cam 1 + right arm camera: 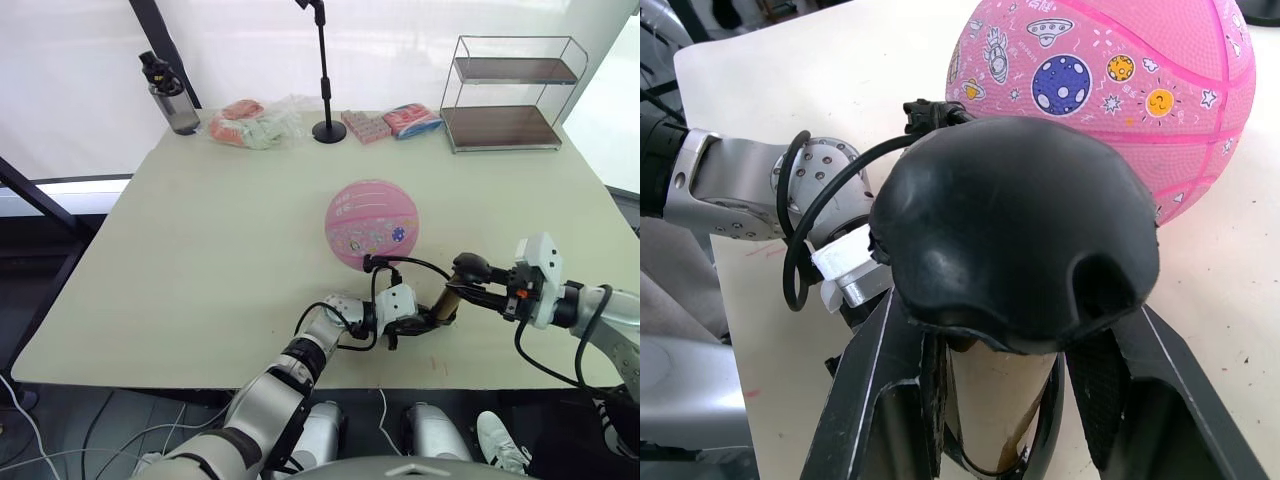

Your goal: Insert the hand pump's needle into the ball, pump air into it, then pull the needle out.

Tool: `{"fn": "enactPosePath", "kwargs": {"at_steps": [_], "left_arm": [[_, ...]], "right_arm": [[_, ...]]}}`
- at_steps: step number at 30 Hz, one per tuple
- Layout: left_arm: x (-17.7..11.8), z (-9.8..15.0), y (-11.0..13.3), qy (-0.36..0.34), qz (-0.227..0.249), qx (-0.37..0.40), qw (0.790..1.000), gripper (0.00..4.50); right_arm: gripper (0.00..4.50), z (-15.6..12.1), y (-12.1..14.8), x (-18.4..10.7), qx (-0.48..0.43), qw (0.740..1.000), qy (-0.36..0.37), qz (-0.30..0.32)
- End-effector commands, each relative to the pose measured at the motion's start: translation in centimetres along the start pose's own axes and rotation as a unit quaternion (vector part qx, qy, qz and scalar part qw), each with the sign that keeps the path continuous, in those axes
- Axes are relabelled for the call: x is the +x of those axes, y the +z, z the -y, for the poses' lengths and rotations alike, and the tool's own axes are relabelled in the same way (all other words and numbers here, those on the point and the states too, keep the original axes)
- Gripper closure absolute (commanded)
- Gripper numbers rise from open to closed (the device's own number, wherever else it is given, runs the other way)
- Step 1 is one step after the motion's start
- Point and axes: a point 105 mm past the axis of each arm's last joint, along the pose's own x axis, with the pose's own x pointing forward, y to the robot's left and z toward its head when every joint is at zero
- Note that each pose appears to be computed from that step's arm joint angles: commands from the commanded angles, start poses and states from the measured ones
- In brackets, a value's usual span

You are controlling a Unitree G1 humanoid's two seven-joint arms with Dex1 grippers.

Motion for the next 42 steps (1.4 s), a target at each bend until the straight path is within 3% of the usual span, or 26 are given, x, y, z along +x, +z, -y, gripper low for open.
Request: {"fn": "enactPosePath", "kwargs": {"at_steps": [1, 4, 12, 20, 24, 36, 42], "left_arm": [[-0.1, 1.4, -1.9, -0.018, -0.020, -0.043, 0.999, 3.41], [-0.2, 1.4, -1.8, -0.020, -0.018, -0.045, 0.999, 3.41], [-0.6, 1.3, -1.4, -0.024, -0.011, -0.044, 0.999, 0.02], [-1.6, 1.2, -0.7, -0.029, 0.003, -0.029, 0.999, 0.02], [-3.5, 1.2, 0.2, -0.033, 0.023, -0.013, 0.999, 0.02], [-10.6, 0.7, 6.0, -0.004, 0.102, 0.016, 0.995, 0.02], [-13.5, 0.9, 7.8, 0.024, 0.122, 0.009, 0.992, 0.02]], "right_arm": [[3.42, 0.3, 0.3, -0.4, -0.011, 1.000, -0.006, -0.004], [3.42, 0.3, 0.2, -0.5, -0.009, 1.000, -0.008, -0.004], [3.42, 0.5, -0.1, -0.5, -0.011, 1.000, -0.014, -0.006], [3.42, 0.6, -0.1, -0.6, -0.016, 1.000, -0.018, -0.007], [3.42, 0.8, 0.5, -0.8, -0.026, 0.999, -0.022, 0.005], [3.42, 1.1, 1.2, -1.6, -0.062, 0.998, -0.025, 0.010], [3.42, 2.8, 2.2, -2.2, -0.150, 0.987, -0.057, -0.007]]}}
